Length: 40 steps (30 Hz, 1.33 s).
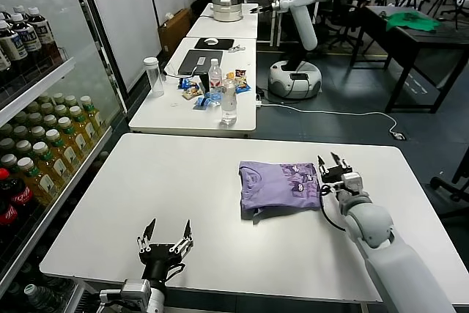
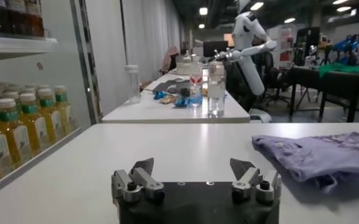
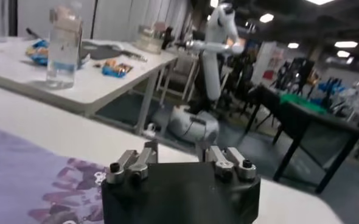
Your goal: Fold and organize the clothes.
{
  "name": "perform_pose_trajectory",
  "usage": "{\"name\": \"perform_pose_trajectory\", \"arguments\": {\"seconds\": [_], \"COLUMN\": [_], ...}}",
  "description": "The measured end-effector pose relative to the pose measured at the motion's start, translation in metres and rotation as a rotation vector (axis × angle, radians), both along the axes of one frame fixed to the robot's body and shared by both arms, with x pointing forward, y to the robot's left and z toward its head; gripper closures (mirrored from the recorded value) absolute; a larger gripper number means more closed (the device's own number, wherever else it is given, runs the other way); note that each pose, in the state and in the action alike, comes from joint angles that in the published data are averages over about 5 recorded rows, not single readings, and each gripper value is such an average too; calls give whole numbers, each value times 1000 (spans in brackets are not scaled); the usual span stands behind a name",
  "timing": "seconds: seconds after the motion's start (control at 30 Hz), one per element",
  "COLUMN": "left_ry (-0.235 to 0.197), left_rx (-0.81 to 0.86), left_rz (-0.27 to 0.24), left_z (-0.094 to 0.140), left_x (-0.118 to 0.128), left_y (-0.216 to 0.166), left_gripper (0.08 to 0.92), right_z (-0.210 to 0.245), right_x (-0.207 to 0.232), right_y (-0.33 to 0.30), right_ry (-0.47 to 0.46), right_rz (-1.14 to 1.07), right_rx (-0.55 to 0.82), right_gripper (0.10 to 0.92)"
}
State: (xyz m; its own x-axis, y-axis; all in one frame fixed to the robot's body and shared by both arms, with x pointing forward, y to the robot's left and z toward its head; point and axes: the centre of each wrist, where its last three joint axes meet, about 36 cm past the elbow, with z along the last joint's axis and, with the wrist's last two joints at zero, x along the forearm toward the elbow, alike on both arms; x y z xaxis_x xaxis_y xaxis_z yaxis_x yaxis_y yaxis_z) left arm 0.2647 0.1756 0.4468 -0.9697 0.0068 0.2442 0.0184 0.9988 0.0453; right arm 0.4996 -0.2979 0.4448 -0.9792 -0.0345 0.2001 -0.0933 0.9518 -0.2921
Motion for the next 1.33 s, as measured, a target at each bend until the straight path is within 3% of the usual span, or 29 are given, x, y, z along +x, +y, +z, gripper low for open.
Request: {"name": "perform_pose_trajectory", "arguments": {"seconds": [0.27,0.4,0.77,1.33], "left_ry": [-29,-44,-81,-104], "left_rx": [-30,-46,-86,-96], "left_rz": [-37,-60,-114,-136], "left_z": [4,6,8,4], "left_x": [2,2,5,12], "left_y": [-1,-1,-4,0], "left_gripper": [177,177,177,177], "right_z": [4,5,4,8], "right_x": [-56,-93,-172,-209], "right_y": [-16,-23,-32,-28], "right_ry": [-99,-122,-142,-129], "right_rz": [4,3,-22,-51], "right_rx": [41,79,118,149], "right_gripper": [271,208,200,200]}}
